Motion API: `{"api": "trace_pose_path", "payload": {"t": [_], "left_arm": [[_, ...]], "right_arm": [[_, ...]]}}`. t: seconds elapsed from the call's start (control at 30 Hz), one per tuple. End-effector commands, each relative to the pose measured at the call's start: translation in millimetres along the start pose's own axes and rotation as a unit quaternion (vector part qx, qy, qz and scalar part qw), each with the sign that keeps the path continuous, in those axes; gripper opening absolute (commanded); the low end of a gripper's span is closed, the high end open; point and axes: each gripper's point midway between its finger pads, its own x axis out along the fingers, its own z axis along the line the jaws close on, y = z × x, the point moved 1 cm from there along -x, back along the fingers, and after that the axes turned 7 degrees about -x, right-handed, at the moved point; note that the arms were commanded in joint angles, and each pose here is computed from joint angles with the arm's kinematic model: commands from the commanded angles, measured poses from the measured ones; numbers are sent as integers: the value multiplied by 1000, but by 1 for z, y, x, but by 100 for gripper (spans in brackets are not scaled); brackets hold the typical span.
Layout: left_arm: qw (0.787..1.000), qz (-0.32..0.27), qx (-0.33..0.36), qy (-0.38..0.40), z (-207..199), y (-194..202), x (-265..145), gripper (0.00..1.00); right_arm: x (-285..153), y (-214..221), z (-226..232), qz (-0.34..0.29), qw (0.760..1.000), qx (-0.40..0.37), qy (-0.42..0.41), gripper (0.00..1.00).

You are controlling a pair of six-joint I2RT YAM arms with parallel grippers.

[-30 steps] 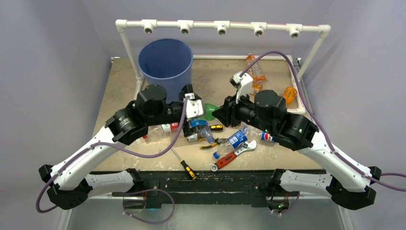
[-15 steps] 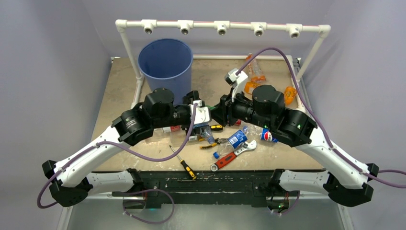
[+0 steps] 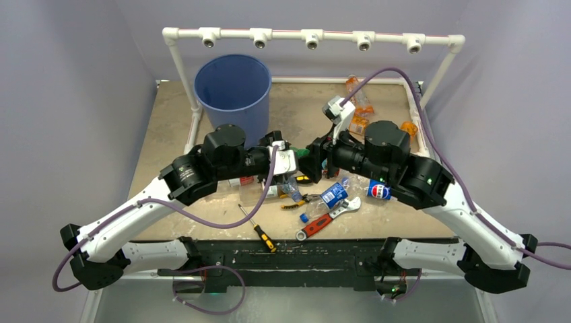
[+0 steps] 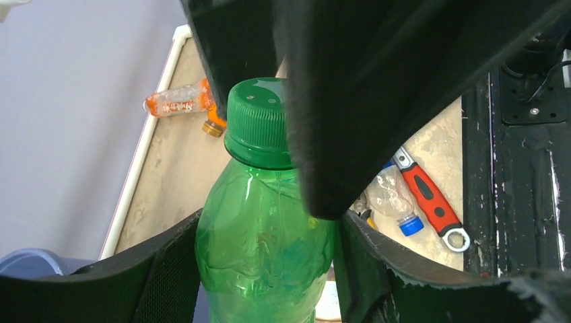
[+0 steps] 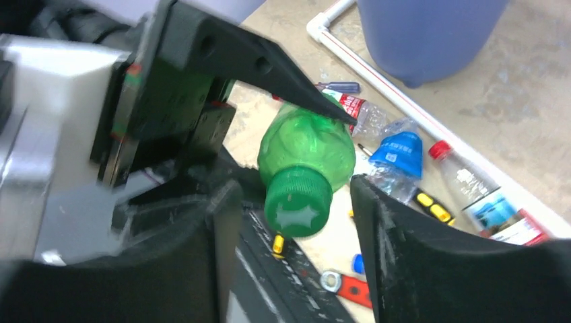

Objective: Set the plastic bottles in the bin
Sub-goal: Pick up the plastic bottle at the center of the board.

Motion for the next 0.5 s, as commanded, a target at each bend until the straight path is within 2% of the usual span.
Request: {"api": "trace_pose_path", "payload": {"t": [0.0, 0.1, 0.23, 0.33, 0.4, 0.47], "left_arm": [[1000, -30, -8, -1, 0, -11, 2, 28], [999, -41, -14, -4, -1, -11, 2, 21], [997, -67, -28, -9, -2, -17, 0, 9], [993, -100, -51, -21, -1, -26, -5, 0], [987, -128, -83, -52, 8, -34, -9, 0], [980, -118, -141, -82, 22, -33, -7, 0]], "right_arm": [[-32, -40, 16, -82, 996, 2, -42, 76], [-44, -45, 19, -105, 993, 15, -50, 98], [-59, -47, 15, -144, 989, 9, -42, 99], [-81, -47, 4, -210, 977, 13, -21, 99], [-98, -41, -5, -262, 965, 25, -4, 99], [-118, -30, -14, -310, 950, 43, 9, 99]]}}
